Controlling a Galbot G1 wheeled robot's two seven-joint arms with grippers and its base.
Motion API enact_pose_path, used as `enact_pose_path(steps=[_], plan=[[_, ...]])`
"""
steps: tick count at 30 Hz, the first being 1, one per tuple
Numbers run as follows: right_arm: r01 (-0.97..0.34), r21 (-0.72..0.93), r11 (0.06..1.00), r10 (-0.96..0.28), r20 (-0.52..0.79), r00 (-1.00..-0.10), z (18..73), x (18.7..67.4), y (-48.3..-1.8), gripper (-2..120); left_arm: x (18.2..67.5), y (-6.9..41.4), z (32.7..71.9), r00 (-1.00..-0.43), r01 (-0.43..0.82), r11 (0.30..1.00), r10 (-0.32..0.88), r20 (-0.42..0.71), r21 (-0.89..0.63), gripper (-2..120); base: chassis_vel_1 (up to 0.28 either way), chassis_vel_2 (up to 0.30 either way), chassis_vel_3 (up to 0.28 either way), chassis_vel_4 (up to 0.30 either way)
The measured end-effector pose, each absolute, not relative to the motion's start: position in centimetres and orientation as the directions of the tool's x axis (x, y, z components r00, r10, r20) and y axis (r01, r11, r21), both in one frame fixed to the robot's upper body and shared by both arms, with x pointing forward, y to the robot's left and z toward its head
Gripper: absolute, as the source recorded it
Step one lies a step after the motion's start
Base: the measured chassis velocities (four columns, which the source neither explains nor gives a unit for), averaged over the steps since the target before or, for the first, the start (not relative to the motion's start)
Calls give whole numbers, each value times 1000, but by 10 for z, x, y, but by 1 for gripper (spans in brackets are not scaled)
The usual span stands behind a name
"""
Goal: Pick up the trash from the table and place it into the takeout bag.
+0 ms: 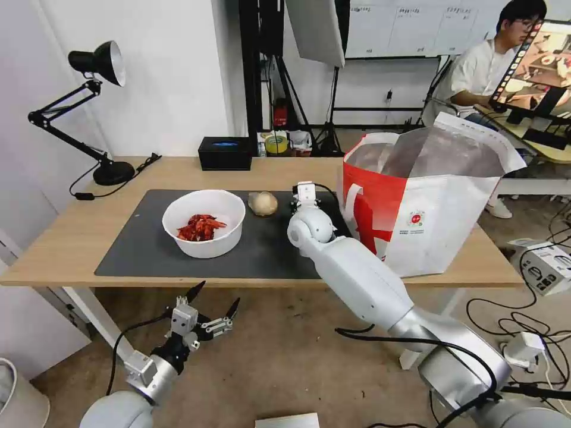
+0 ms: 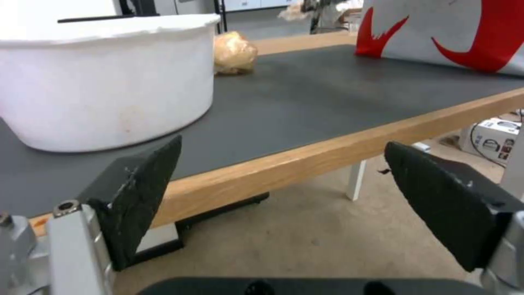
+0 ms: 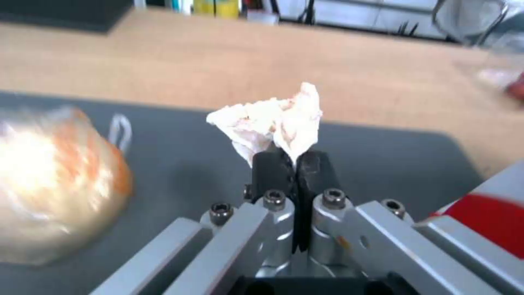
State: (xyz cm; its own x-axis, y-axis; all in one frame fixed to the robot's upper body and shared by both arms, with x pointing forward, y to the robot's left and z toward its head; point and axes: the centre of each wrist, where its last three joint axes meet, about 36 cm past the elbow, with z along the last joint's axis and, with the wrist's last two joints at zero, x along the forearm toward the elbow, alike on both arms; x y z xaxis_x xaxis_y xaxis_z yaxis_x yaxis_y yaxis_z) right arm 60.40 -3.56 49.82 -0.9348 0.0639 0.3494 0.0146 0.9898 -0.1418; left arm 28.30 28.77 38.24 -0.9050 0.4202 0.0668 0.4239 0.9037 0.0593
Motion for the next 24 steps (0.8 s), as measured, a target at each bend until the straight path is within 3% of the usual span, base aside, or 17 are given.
enact_pose_path(steps=[11,24], plan=[[8,-118,993,35,230,-973,515,569,-33,0,281,287,377,-910,412,910,408,70,49,100,0,0,0,0],[-51,-103,993,-31,185,-982,519,530,-39,0,281,288,375,-923,382,923,379,67,42,100,0,0,0,0]])
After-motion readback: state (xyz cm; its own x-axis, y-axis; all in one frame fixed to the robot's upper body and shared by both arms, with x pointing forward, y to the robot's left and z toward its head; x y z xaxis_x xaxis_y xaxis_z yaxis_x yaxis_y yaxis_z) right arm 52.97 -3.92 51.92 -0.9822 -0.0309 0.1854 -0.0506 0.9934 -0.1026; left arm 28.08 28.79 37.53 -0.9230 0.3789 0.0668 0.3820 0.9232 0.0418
